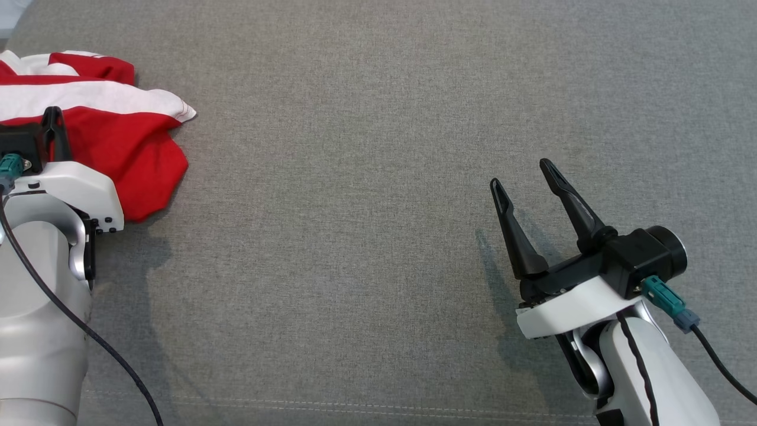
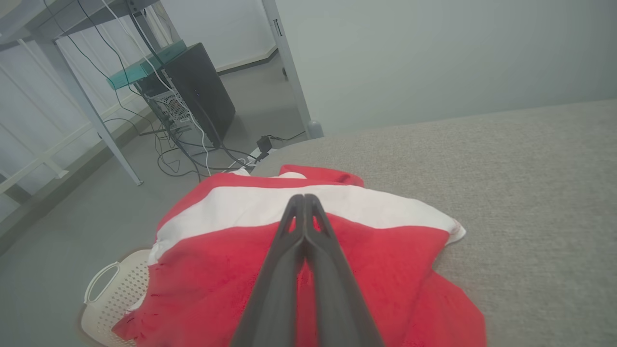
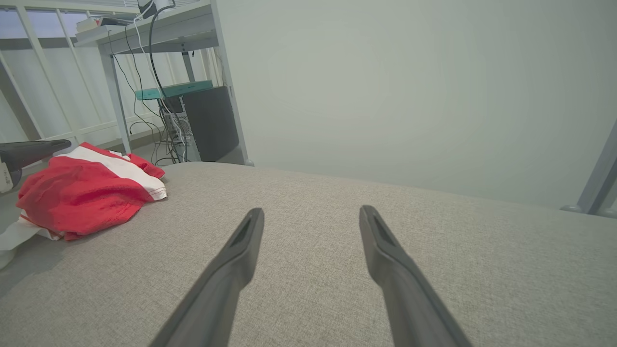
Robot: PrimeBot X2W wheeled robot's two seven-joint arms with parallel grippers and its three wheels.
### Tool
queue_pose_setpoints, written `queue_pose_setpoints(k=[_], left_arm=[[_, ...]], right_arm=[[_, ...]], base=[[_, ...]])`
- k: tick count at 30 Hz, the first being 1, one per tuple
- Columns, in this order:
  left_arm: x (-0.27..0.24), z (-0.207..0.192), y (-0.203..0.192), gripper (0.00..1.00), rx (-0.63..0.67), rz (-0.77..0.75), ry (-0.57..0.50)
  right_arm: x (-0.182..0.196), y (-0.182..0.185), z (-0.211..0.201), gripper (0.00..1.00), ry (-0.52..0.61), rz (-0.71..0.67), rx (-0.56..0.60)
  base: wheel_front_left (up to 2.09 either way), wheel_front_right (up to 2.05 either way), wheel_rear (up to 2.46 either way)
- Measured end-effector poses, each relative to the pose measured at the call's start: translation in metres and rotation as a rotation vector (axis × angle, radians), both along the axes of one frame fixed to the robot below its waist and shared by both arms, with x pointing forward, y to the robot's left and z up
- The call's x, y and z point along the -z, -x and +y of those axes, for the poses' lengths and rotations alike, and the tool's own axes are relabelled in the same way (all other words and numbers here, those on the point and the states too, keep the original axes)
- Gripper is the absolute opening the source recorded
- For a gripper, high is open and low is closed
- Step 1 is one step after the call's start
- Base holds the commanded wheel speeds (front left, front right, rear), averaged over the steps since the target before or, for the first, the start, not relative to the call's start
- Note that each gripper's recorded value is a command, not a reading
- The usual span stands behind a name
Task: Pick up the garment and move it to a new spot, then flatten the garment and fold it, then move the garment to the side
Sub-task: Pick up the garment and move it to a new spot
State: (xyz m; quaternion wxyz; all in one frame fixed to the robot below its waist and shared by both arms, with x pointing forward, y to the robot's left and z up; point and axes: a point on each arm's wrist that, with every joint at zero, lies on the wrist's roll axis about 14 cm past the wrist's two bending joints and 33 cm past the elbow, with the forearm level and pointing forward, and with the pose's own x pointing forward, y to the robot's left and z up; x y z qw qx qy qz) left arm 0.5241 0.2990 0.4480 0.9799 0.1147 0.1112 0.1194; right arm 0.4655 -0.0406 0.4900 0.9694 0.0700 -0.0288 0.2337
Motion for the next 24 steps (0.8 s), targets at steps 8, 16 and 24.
queue_pose_setpoints(k=[8, 16, 24], left_arm=[[0.021, 0.000, 0.001, 1.00, -0.015, 0.046, 0.019], [0.055, 0.003, 0.010, 1.00, -0.034, 0.150, 0.026], [0.066, 0.006, 0.003, 0.00, -0.040, 0.174, 0.026]], right_arm=[[0.012, -0.002, -0.002, 1.00, -0.005, 0.031, 0.004], [0.022, -0.003, -0.008, 1.00, 0.001, 0.055, 0.019], [0.032, -0.005, -0.014, 1.00, 0.005, 0.078, 0.036]], base=[[0.00, 0.00, 0.00], [0.00, 0.00, 0.00], [0.00, 0.00, 0.00]])
